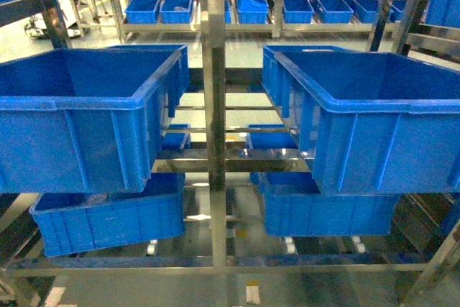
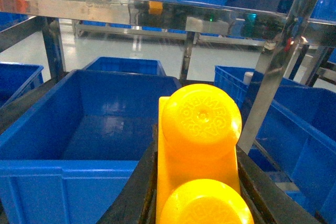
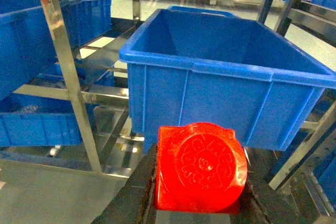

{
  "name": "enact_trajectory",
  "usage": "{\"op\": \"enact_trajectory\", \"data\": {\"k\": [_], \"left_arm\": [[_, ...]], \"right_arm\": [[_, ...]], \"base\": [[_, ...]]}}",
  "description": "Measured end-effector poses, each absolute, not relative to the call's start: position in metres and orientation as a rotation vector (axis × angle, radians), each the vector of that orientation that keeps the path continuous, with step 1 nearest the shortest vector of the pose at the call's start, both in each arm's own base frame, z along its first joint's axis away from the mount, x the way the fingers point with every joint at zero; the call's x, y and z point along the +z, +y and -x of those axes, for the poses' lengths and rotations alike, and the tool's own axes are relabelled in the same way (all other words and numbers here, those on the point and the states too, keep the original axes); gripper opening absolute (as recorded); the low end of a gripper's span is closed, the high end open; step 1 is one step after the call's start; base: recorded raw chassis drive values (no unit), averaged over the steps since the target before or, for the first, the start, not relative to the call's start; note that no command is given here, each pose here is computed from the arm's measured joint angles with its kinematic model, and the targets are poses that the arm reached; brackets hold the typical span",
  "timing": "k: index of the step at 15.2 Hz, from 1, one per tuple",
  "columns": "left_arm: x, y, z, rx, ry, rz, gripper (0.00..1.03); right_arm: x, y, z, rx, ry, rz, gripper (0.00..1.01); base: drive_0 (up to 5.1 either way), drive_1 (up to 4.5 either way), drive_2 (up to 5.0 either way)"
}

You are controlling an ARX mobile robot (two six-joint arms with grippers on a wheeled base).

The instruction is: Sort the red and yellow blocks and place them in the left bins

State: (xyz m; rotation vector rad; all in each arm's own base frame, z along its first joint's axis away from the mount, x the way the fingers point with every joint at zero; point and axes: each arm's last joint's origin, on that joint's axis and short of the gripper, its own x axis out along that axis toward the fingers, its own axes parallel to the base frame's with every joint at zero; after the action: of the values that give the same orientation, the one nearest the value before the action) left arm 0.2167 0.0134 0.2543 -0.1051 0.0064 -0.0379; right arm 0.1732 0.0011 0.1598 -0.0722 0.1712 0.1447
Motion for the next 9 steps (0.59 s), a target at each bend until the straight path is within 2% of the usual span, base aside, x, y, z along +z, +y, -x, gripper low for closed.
{"op": "enact_trajectory", "data": {"k": [1, 9], "left_arm": [[0.2539, 0.0135, -0.2170, -0.037, 0.008, 0.105, 0.27], [0.2539, 0.0134, -0.2171, -0.038, 0.008, 0.105, 0.27]], "right_arm": [[0.1600, 0.0011, -0.1733, 0.145, 0.168, 0.072, 0.28], [0.1597, 0.0011, -0.1734, 0.145, 0.170, 0.072, 0.28]], "base": [[-5.0, 2.44, 2.4], [0.1, 4.31, -4.0]]}}
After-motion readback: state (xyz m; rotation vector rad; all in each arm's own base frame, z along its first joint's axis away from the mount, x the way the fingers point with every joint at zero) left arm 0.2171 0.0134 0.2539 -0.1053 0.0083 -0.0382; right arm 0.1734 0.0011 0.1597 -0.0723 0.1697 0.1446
